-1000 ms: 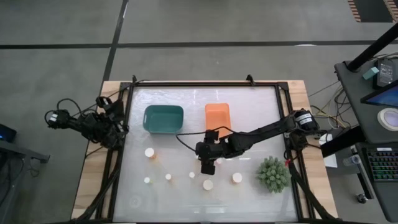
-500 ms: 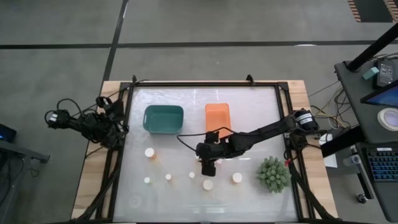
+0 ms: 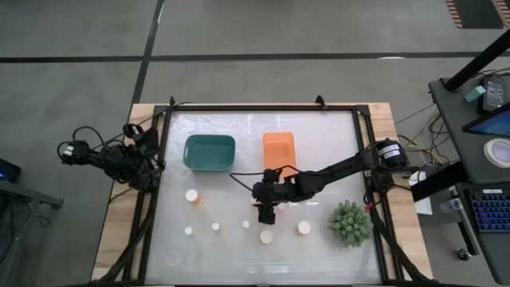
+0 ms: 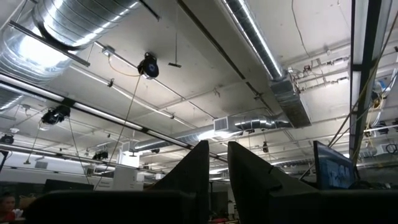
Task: Pick and place medicine bottles into bin by pill shape (circle, oval)
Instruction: Put the top small orange pill bottle into the orange bin
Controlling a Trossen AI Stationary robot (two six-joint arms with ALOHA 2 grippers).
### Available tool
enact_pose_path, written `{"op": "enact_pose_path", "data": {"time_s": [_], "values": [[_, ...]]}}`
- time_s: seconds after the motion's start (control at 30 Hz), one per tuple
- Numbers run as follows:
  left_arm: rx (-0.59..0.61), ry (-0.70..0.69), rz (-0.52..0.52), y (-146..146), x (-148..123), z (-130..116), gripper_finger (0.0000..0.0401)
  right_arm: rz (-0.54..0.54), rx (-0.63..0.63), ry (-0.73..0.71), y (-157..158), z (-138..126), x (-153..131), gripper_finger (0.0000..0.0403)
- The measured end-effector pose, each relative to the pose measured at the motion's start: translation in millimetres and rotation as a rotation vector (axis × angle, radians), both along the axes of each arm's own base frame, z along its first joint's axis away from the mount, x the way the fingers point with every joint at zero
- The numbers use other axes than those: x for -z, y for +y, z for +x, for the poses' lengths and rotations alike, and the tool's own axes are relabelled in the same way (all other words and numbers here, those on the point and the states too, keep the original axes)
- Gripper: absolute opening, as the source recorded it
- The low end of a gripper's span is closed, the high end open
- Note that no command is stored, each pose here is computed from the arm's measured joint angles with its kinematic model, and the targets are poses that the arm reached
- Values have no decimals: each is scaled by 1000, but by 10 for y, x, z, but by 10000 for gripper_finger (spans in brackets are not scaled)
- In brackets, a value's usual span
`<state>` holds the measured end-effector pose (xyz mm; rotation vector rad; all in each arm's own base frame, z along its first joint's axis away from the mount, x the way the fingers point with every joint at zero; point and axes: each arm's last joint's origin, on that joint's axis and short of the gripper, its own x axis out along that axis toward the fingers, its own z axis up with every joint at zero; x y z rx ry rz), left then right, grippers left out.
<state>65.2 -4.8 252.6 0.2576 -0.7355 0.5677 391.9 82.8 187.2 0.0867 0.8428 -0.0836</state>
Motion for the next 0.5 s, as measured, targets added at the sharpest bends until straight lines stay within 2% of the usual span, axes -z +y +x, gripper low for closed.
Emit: {"op": "enact_pose_path", "data": {"time_s": [0.5], "values": [[0, 0, 0, 0, 0, 0, 42, 20, -1, -87, 0, -3, 142, 237]]}}
